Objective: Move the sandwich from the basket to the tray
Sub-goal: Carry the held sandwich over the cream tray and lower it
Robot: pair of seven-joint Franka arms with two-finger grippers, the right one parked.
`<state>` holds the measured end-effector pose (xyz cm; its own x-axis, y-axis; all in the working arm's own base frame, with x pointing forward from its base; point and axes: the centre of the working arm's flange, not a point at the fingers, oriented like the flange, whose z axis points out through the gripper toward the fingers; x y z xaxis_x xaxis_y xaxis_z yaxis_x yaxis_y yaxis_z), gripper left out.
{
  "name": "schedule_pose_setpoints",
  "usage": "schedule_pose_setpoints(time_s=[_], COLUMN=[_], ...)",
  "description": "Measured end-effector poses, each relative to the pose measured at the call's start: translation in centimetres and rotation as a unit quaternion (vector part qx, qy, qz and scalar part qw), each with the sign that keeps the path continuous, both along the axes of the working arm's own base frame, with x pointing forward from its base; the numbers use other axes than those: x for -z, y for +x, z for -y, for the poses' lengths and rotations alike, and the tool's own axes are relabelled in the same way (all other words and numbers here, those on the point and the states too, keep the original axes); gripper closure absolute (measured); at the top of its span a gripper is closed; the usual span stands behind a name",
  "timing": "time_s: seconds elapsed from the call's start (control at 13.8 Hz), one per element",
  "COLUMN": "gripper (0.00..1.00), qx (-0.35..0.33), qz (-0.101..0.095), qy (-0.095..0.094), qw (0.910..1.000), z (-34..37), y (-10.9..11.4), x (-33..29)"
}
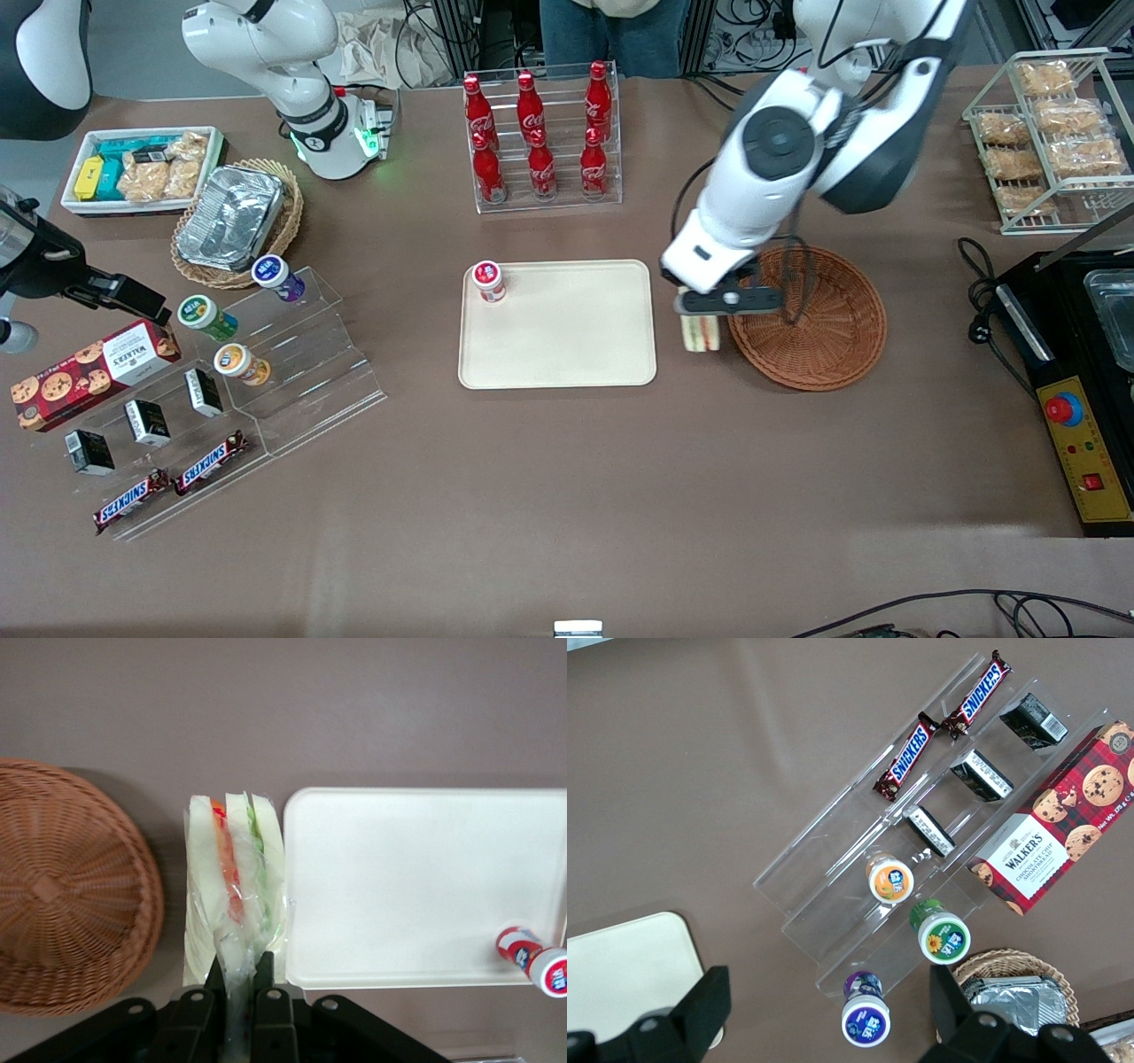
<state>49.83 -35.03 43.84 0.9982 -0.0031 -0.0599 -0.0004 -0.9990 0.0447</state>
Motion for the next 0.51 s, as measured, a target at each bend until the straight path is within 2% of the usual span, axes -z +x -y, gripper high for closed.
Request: schedule_pose_setpoints(time_s=[0.29,0.51], gripper=[0.85,0.85], qx=[0.035,0.051], qz=[-0.006,-0.001], qy=[-0.008,-0.016], qw=[0.9993,0.9986], z=[4.2,5.9], y=[-1.4,-2.8], x=[4.4,7.6])
